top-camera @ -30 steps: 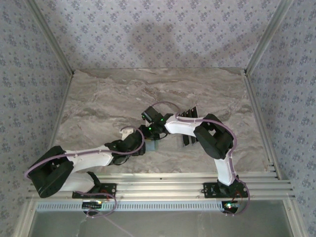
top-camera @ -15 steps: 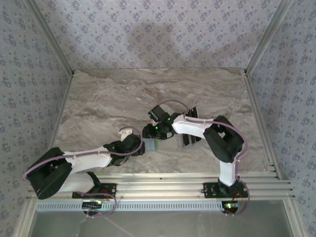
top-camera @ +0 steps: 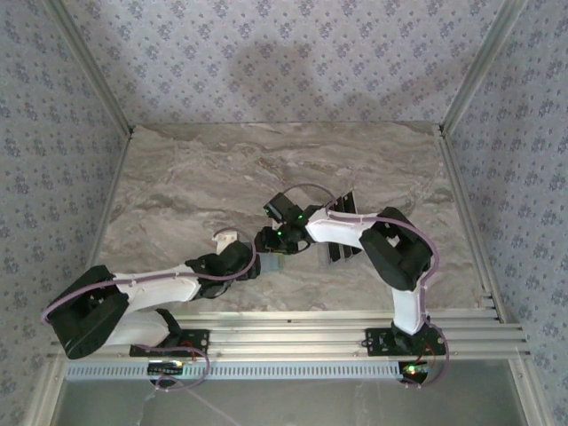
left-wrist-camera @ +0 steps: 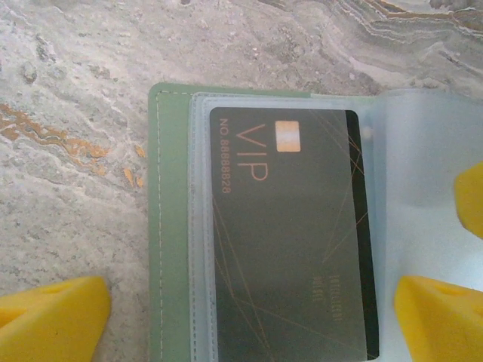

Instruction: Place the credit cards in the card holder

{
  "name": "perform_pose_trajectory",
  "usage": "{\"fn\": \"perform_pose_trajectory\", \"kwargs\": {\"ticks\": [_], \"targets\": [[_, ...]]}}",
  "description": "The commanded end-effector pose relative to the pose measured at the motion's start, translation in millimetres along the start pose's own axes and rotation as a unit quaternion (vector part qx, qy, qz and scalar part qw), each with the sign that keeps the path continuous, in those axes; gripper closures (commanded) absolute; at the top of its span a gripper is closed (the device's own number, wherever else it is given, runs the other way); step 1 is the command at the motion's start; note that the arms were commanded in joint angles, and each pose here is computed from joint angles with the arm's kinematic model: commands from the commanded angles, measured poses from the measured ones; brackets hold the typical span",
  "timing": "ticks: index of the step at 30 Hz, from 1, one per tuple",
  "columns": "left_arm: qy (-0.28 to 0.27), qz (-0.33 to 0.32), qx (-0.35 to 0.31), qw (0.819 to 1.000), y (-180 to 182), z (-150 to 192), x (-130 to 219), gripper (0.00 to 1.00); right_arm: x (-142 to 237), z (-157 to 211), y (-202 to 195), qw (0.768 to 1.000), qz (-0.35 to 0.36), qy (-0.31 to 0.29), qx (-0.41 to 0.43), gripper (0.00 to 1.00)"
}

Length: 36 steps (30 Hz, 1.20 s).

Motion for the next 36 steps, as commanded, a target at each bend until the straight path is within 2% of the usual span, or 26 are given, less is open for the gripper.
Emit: {"fn": "perform_pose_trajectory", "kwargs": {"ticks": [1, 10, 21, 36], "targets": [[0.013, -0.021, -0.004, 1.0, 13, 11, -2, 0.02, -11, 7, 1, 1.0, 0.001, 0.02, -0.007, 0.48], [0.002, -0.017, -0.004, 1.0, 12, 4, 4, 0.02, -5, 5, 14, 1.0, -0.017, 0.012, 0.001, 0.48], [-0.086, -0.002, 0.067, 0.994, 37, -27, 56, 0.0, 11, 1, 51, 0.999, -0.037, -0.001, 0.023, 0.45], [-0.107, 0.012, 0.101, 0.989, 49, -29, 69, 0.0, -38, 3, 66, 0.999, -0.007, 0.034, 0.034, 0.45]]}}
Point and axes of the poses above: each hand's point on the last joint's axis, 136 mm out from that joint toward the fingers, its own x axis back along the fingers, its own y axis along the line the jaws close on, z = x × y, the point moved 2 cm from there along x, back along the fingers, and after that the axes turned 2 degrees about x, right-handed, at the moved point
